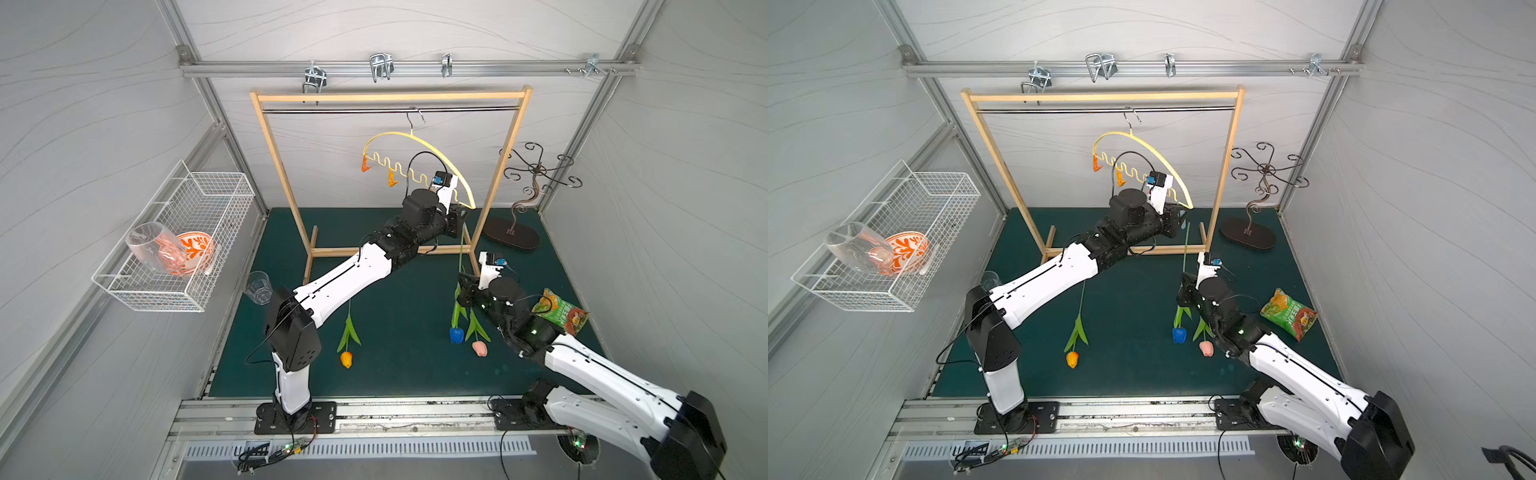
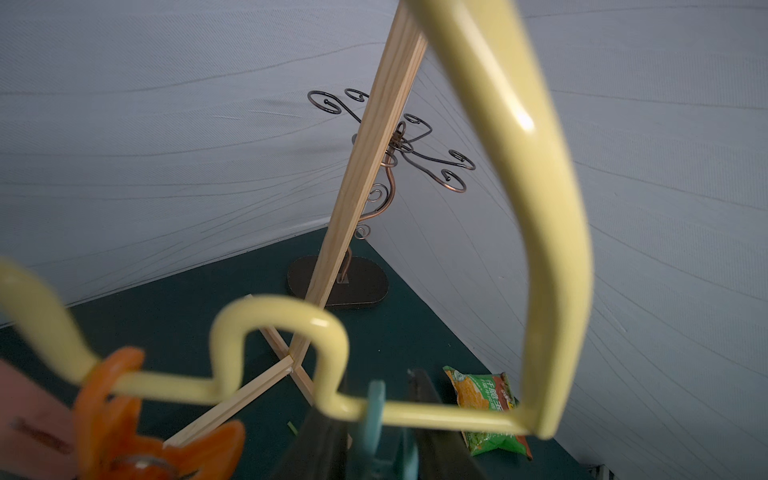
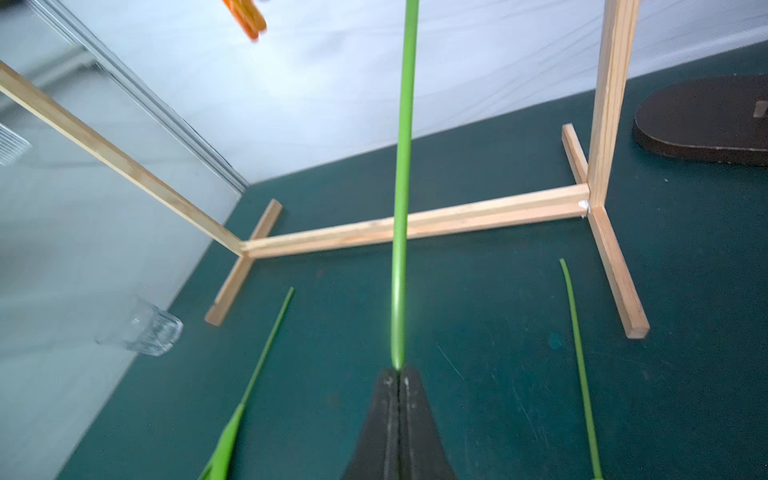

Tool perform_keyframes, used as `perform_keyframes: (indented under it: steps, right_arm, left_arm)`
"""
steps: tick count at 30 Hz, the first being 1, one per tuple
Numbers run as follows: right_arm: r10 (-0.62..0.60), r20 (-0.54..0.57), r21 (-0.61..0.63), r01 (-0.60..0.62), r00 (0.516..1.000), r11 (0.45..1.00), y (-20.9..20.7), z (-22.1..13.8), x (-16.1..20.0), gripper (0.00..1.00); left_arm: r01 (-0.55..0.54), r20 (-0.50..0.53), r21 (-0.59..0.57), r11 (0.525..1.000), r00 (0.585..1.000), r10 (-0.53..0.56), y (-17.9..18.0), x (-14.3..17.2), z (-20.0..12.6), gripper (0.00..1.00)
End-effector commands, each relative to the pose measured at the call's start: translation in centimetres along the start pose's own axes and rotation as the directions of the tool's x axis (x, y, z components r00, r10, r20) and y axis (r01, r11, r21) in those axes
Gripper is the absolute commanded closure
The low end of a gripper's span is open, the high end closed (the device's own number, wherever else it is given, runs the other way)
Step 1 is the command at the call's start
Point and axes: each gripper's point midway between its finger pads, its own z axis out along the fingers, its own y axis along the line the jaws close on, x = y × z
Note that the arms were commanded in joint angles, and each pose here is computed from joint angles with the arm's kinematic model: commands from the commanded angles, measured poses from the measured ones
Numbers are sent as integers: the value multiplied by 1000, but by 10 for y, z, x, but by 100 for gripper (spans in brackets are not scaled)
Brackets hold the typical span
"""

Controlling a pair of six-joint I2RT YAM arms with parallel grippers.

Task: Dry the flowers on a clothes hanger
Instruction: Clamp the flower onto the hanger.

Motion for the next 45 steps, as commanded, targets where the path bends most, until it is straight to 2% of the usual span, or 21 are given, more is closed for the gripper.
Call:
perform_keyframes:
  steps: [1, 6, 12, 17, 35, 45]
  right_arm:
    - [79, 104, -115, -66, 991, 991, 27, -7, -39, 100]
    - [23, 75, -151, -12, 997, 988, 42, 1, -48, 100]
    - [34, 109, -180, -14, 993, 984, 46, 0, -61, 100]
    - [35, 123, -150, -17, 992, 989, 40, 0, -70, 100]
    - [30, 115, -239, -1, 993, 971, 60, -1, -82, 100]
    - [33, 116, -250, -3, 993, 968, 60, -4, -81, 100]
  left_arm:
    - [50, 88, 40, 998, 995, -53, -19, -41, -21, 73]
    - [68, 92, 46, 997, 993, -72, -21, -45, -25, 73]
    - [75, 92, 50, 996, 993, -80, -22, -46, -31, 73]
    - [68, 94, 43, 997, 993, -72, -22, -47, -34, 73]
    - [68, 80, 36, 997, 994, -71, -18, -38, -30, 73]
    - [67, 70, 32, 997, 995, -69, -15, -31, -25, 74]
